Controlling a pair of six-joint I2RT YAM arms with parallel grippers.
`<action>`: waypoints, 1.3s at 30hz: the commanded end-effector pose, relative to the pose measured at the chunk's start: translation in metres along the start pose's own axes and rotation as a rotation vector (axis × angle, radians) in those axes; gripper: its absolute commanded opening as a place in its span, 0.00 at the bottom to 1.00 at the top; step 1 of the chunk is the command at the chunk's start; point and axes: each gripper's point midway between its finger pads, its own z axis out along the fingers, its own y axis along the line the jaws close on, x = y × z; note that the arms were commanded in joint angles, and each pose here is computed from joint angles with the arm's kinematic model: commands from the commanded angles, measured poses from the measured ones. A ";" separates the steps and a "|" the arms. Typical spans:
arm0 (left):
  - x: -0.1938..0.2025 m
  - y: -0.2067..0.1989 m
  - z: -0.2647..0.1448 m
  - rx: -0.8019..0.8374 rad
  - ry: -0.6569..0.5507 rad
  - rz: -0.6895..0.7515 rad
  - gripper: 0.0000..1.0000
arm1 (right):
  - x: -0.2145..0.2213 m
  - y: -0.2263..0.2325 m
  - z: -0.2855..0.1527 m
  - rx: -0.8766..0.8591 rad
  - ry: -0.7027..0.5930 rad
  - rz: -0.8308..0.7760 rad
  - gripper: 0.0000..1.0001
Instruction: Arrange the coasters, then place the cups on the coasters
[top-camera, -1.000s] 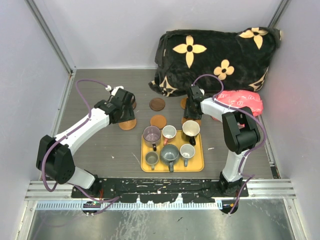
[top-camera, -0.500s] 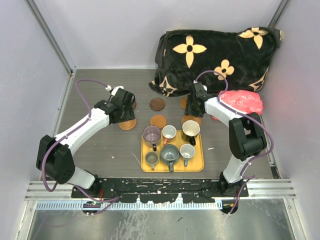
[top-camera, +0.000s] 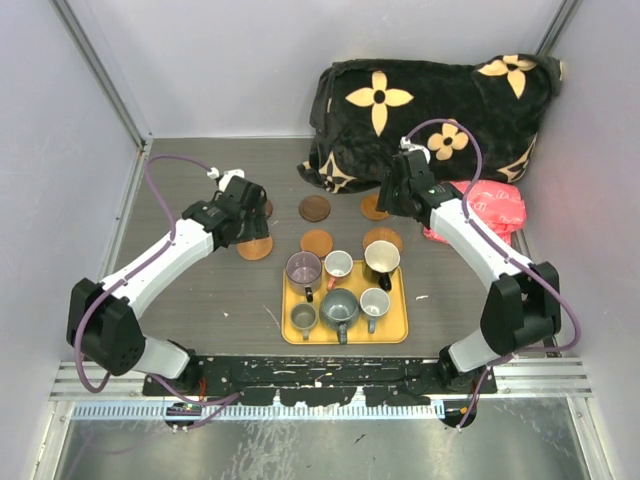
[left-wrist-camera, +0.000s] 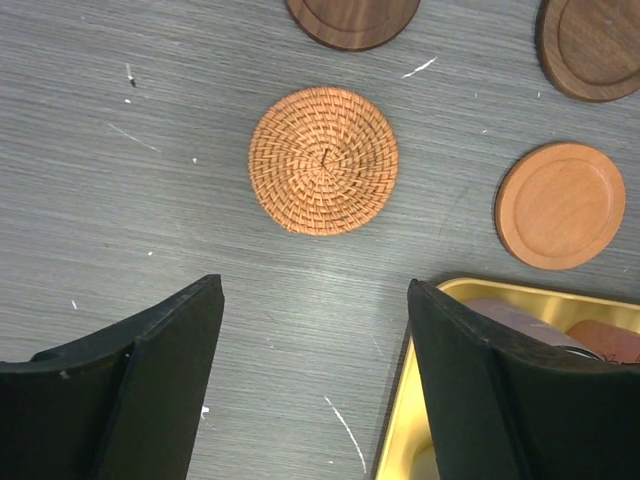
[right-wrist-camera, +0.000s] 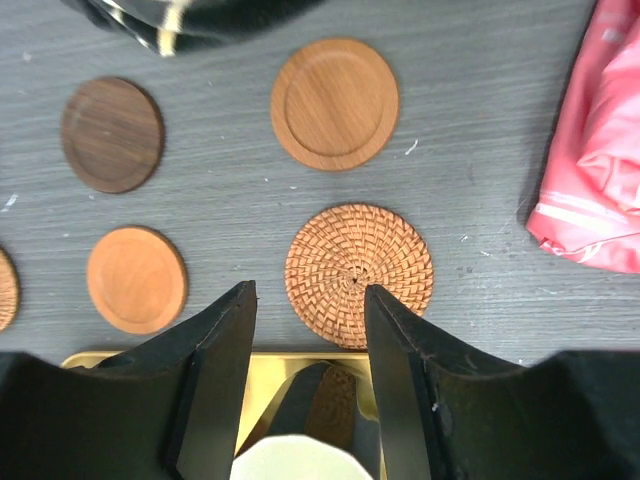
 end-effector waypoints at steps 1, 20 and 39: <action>-0.029 0.005 -0.026 0.003 -0.100 -0.027 0.80 | -0.042 0.005 -0.037 -0.033 -0.145 0.001 0.54; -0.020 0.032 -0.033 -0.090 -0.102 -0.003 0.98 | 0.004 -0.001 -0.097 -0.129 -0.134 -0.054 0.54; -0.013 0.039 -0.042 -0.061 -0.131 -0.034 0.98 | 0.076 -0.008 -0.120 -0.120 0.009 -0.044 0.54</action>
